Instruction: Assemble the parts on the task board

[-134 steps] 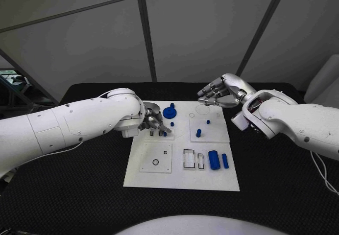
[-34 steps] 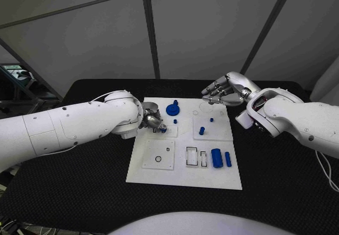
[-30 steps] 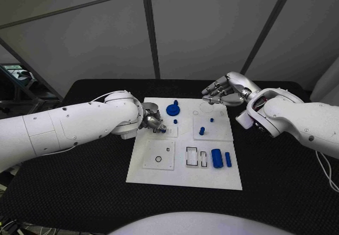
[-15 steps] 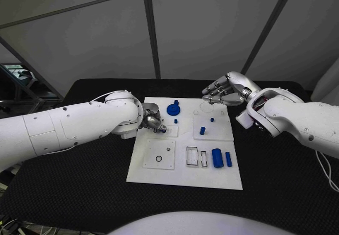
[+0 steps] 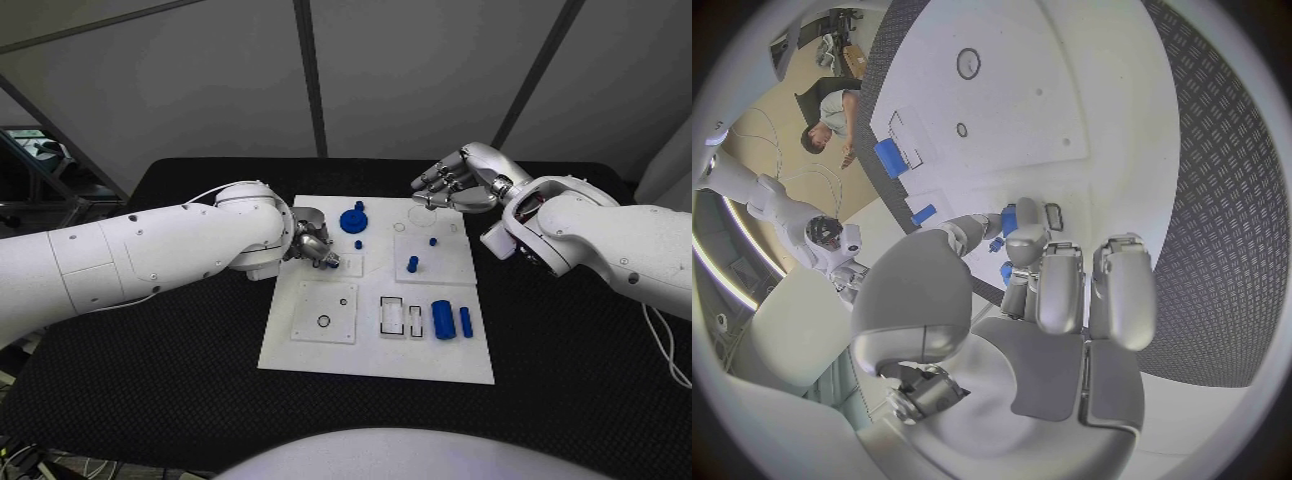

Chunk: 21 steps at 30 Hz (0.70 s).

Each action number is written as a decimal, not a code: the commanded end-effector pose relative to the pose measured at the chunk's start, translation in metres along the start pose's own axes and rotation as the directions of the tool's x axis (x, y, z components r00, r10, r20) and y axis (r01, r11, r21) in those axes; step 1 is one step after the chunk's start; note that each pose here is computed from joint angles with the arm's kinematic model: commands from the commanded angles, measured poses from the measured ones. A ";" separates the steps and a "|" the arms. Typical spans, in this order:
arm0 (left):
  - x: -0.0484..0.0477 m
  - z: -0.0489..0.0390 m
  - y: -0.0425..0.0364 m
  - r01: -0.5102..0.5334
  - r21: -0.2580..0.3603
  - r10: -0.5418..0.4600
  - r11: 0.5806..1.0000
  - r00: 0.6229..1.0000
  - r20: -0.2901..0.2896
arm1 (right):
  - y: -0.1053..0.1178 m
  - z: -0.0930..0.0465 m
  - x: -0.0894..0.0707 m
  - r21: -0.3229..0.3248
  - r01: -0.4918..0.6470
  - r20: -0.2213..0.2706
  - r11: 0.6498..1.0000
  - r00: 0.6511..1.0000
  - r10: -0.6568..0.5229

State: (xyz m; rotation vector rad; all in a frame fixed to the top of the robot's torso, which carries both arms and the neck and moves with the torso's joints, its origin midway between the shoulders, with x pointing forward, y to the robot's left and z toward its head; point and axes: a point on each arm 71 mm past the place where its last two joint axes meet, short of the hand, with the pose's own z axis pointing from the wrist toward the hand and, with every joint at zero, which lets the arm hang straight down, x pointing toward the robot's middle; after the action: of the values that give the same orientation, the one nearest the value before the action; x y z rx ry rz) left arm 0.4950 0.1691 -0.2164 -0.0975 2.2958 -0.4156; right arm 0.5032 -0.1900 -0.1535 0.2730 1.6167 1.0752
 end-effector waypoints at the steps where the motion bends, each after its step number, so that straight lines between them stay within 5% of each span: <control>1: 0.0039 0.0017 0.0003 -0.015 -0.009 0.015 1.000 0.999 -0.047 | 0.001 0.000 0.000 -0.005 0.001 -0.004 1.000 1.000 -0.001; 21: 0.0039 0.0093 -0.0057 -0.013 -0.010 0.012 1.000 0.996 -0.090 | 0.001 0.001 0.000 -0.002 0.001 -0.006 1.000 1.000 -0.001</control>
State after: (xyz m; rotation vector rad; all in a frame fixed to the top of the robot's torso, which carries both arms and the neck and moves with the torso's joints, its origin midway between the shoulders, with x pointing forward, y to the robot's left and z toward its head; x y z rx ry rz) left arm 0.5027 0.1635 -0.2168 -0.0850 2.3447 -0.4102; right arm 0.5035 -0.1898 -0.1538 0.2746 1.6192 1.0732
